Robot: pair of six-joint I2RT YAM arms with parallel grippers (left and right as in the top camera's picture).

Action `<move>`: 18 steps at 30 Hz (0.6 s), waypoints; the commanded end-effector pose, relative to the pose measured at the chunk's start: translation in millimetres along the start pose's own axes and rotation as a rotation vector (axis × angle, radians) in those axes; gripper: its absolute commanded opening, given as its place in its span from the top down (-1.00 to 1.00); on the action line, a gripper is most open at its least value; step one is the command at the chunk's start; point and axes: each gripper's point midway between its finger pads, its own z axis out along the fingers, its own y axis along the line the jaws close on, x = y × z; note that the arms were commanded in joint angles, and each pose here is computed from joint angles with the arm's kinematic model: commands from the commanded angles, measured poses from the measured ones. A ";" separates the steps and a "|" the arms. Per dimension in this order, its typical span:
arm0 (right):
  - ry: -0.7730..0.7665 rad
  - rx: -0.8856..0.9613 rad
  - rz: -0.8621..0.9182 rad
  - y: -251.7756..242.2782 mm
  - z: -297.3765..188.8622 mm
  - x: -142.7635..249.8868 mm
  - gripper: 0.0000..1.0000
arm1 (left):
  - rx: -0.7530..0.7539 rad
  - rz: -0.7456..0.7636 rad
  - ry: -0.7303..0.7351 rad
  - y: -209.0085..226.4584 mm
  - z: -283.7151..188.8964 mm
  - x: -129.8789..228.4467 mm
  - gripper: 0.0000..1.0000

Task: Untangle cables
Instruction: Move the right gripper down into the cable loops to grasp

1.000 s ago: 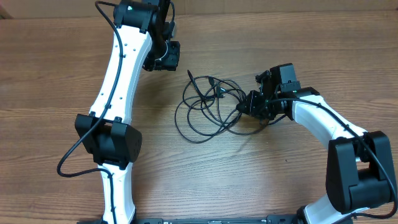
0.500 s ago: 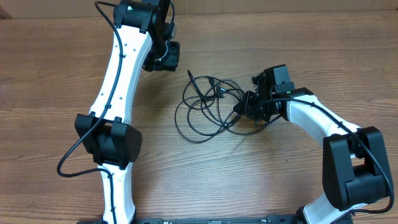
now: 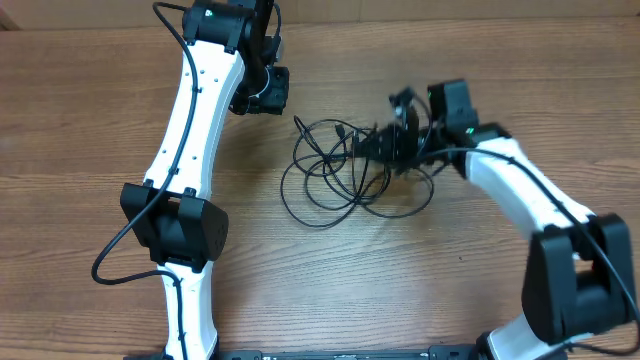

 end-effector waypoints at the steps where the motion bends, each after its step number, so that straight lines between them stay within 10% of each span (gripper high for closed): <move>1: -0.177 0.015 -0.268 70.0 -57.6 -49.2 0.92 | -0.010 -0.020 -0.005 1.7 -1.8 -0.1 0.23; 18: -0.696 0.220 -0.687 232.0 -227.8 -141.0 0.93 | -0.007 -0.019 -0.018 1.1 -1.8 -3.4 0.22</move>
